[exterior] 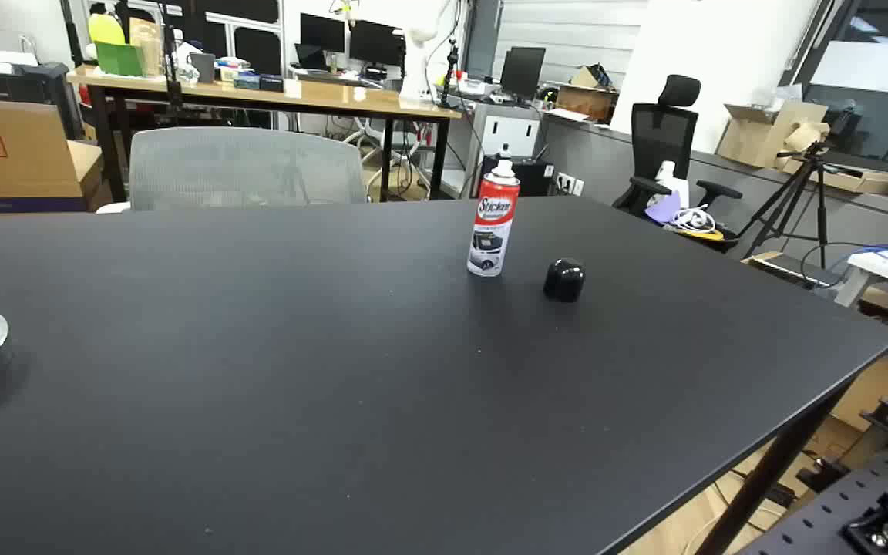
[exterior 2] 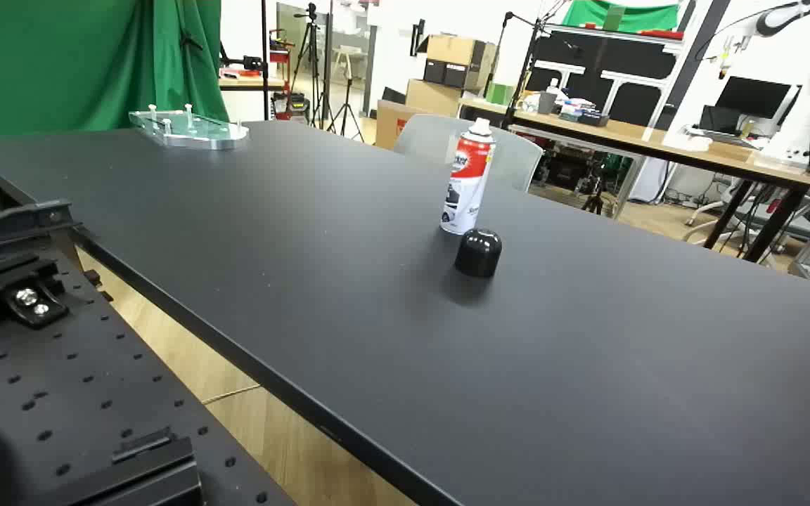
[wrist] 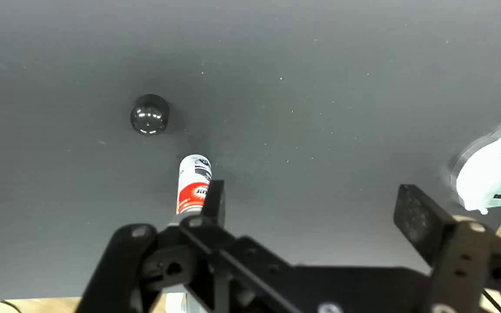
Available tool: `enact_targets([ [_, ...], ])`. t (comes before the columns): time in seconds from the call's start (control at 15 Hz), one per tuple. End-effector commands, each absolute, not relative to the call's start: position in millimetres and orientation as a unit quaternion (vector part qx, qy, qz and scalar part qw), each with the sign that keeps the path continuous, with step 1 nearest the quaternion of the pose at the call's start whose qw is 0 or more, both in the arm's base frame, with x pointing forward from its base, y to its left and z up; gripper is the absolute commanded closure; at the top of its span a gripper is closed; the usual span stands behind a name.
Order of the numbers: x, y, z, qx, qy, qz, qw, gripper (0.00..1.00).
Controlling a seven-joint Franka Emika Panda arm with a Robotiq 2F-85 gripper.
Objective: Put the lid on the can
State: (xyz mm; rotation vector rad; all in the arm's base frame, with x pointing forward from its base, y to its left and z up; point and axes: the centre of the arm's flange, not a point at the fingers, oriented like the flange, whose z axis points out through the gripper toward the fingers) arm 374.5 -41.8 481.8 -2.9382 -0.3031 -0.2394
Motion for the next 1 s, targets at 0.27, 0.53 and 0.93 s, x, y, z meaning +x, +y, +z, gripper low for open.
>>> enact_targets([
  [0.27, 375, -42, 483, -0.987, -0.102, -0.083, 0.088, 0.00],
  [0.53, 375, -42, 483, -0.987, -0.102, -0.083, 0.088, 0.00],
  [0.93, 389, -47, 464, -0.989, -0.104, -0.093, 0.044, 0.00],
])
